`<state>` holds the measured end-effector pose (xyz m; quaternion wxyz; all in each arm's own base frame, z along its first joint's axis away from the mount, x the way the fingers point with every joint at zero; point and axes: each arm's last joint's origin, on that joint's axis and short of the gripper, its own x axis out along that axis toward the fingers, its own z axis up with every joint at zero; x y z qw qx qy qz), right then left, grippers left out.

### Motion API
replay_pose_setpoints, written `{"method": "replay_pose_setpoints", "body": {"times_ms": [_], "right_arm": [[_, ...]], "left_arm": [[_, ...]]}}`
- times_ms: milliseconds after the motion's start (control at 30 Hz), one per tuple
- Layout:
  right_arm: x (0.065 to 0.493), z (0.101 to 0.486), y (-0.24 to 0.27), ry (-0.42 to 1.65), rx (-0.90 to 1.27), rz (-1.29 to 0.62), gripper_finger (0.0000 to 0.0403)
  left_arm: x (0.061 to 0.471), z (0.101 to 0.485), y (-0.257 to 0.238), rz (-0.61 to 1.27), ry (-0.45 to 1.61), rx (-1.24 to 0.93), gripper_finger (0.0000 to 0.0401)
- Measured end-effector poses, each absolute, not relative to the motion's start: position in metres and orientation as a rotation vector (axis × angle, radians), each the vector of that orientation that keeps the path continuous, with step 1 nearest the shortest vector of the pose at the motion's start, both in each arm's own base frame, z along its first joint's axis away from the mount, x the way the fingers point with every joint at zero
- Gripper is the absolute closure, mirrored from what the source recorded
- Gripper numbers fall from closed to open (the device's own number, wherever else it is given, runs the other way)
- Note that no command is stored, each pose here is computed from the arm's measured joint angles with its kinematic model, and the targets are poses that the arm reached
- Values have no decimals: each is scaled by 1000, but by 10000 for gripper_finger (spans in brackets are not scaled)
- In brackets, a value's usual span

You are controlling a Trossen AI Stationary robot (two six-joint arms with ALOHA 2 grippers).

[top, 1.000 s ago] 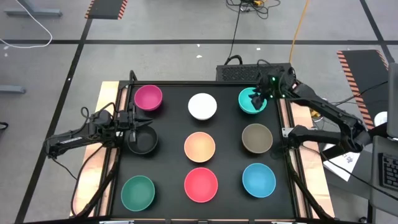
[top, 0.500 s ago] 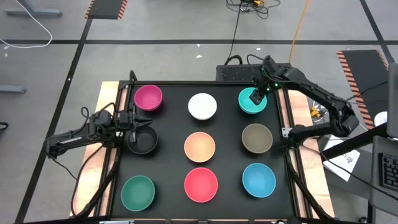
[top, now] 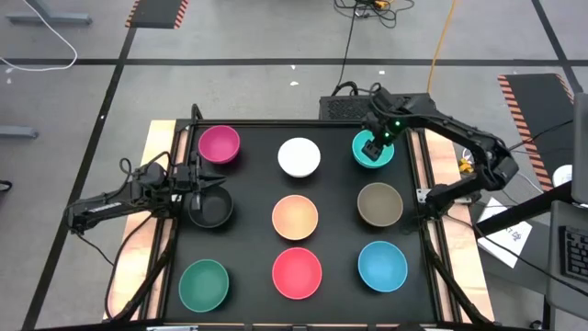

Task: Nest bowls inside each other
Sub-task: Stack the light blue bowl on top of the orange bowl

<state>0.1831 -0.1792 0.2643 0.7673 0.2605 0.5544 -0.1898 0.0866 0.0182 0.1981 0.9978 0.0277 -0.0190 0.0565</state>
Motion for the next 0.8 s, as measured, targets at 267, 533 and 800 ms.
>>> {"method": "replay_pose_setpoints", "body": {"times_ms": [267, 533, 800], "right_arm": [[201, 248, -179, 1276, 526, -432, 222], [202, 246, -179, 1301, 510, -490, 222], [202, 246, -177, 1314, 519, -471, 222]], "left_arm": [[87, 198, 18, 113, -38, 55, 354], [87, 198, 18, 113, -38, 56, 354], [87, 198, 18, 93, -38, 56, 354]]}}
